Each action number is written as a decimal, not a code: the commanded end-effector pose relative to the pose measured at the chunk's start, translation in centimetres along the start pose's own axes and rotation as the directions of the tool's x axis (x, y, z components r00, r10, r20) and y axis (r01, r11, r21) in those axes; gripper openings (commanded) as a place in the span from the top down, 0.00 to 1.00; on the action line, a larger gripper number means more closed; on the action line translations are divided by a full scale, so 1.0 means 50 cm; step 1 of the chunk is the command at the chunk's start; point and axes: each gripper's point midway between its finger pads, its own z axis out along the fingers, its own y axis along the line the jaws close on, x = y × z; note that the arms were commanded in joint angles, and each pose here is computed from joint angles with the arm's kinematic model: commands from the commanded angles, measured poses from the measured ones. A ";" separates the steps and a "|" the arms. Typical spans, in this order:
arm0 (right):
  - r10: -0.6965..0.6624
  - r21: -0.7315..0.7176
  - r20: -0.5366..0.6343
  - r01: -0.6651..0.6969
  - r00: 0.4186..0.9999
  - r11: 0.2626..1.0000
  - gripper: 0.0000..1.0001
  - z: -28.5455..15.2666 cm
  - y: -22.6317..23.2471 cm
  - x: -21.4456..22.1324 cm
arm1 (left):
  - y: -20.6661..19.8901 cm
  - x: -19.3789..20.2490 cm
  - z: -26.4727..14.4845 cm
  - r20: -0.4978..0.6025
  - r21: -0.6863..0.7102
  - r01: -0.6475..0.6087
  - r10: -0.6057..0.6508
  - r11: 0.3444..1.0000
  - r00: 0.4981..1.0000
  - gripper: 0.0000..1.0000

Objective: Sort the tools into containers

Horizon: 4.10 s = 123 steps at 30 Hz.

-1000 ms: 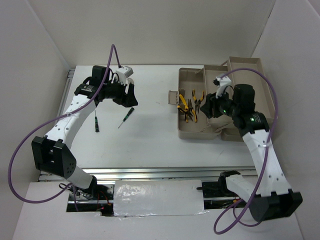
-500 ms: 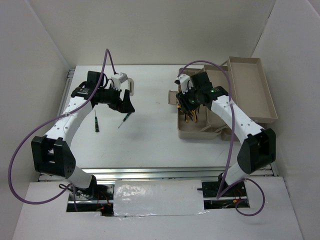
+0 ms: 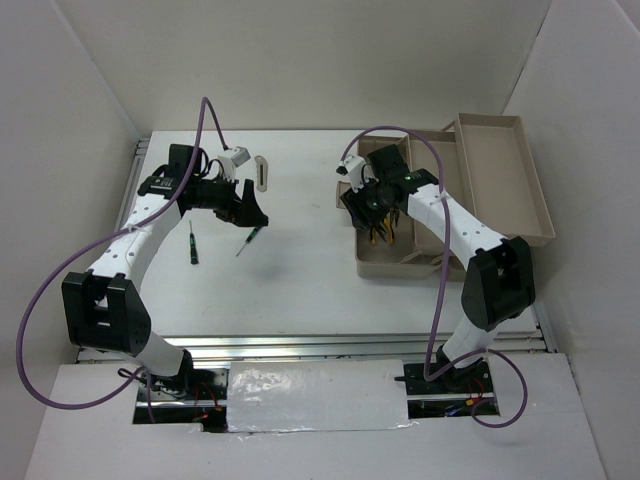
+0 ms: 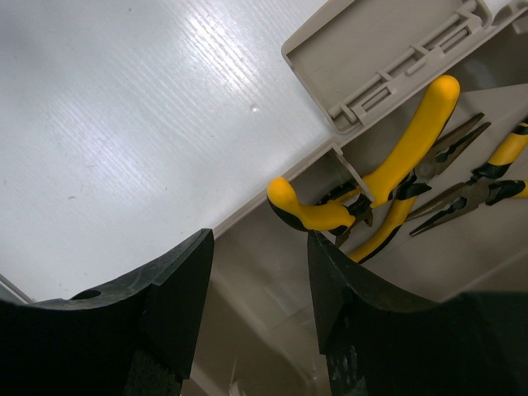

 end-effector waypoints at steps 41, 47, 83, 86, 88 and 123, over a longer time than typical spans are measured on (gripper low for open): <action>-0.008 0.003 0.084 0.008 0.996 1.000 1.00 -0.014 -0.052 -0.061 | 0.009 0.005 0.015 0.010 0.051 0.048 -0.048 0.998 0.999 0.13; 0.034 0.069 0.129 -0.043 0.991 0.997 1.00 -0.058 -0.066 -0.067 | 0.006 0.005 0.011 0.016 0.047 0.041 -0.042 0.998 0.999 0.13; 0.314 0.210 0.187 -0.350 0.931 0.913 0.49 -0.103 -0.135 -0.138 | 0.211 0.071 0.026 -0.116 -0.583 -0.112 0.055 0.805 0.992 0.19; 0.316 0.088 0.238 -0.344 0.919 0.935 0.49 -0.150 -0.100 -0.159 | 0.248 0.086 0.055 -0.173 -0.588 -0.130 0.032 0.798 0.984 0.26; 0.323 -0.001 0.276 -0.336 0.905 0.942 0.49 -0.185 -0.075 -0.170 | 0.269 0.097 0.078 -0.201 -0.586 -0.134 0.017 0.799 0.979 0.28; 0.526 -0.524 0.368 -0.297 0.767 0.799 0.20 -0.294 0.068 -0.354 | -0.082 -0.165 -0.021 0.379 0.384 0.085 -0.241 0.919 0.894 1.00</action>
